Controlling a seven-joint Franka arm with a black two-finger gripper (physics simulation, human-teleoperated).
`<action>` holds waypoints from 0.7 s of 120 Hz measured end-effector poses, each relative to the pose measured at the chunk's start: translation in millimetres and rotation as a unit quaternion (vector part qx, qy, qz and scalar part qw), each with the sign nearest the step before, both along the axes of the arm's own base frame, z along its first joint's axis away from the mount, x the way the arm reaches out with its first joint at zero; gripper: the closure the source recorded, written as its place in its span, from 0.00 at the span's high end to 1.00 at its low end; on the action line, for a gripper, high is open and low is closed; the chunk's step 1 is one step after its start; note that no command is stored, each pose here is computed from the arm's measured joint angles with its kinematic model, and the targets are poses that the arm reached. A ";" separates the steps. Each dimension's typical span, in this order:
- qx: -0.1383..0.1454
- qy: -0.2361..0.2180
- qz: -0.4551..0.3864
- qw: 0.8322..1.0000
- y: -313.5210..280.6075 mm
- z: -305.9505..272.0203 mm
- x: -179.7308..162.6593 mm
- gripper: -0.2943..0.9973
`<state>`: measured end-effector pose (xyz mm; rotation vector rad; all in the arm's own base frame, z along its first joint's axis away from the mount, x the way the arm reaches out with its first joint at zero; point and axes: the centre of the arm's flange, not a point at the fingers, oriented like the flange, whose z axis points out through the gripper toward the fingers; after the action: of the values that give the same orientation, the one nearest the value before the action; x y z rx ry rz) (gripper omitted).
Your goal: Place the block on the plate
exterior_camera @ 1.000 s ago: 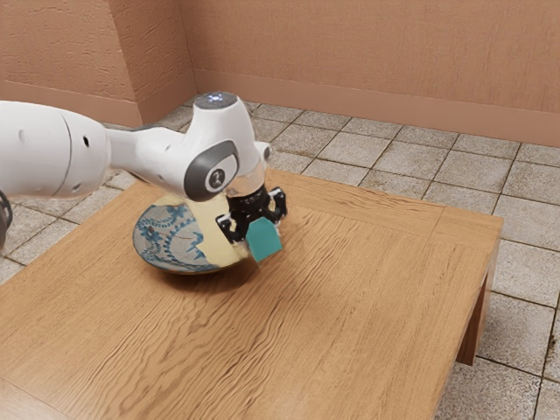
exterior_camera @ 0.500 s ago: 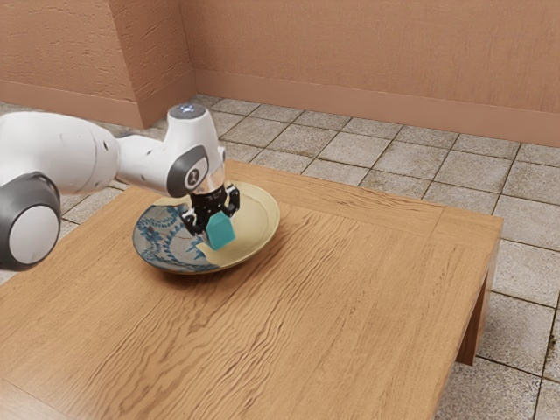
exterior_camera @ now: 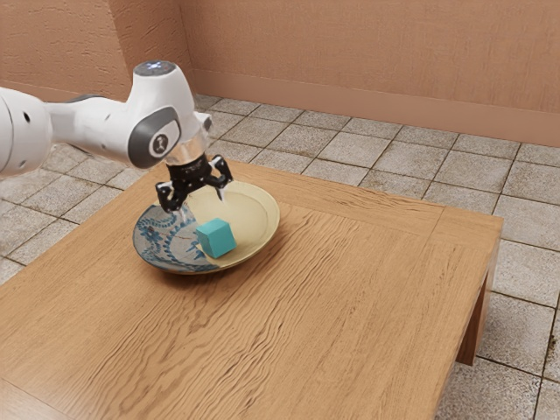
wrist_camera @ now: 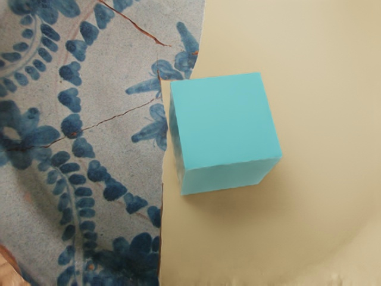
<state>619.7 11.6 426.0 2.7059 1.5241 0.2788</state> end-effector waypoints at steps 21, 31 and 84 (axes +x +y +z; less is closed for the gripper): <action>0.000 0.038 -0.100 0.994 -11.9 45.8 -19.9 0.76; -0.001 0.049 -0.163 0.985 -15.3 62.3 -21.4 0.77; 0.015 0.067 -0.399 0.914 -8.0 174.1 -26.6 0.77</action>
<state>593.1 3.7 600.1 3.1225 0.3134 0.0820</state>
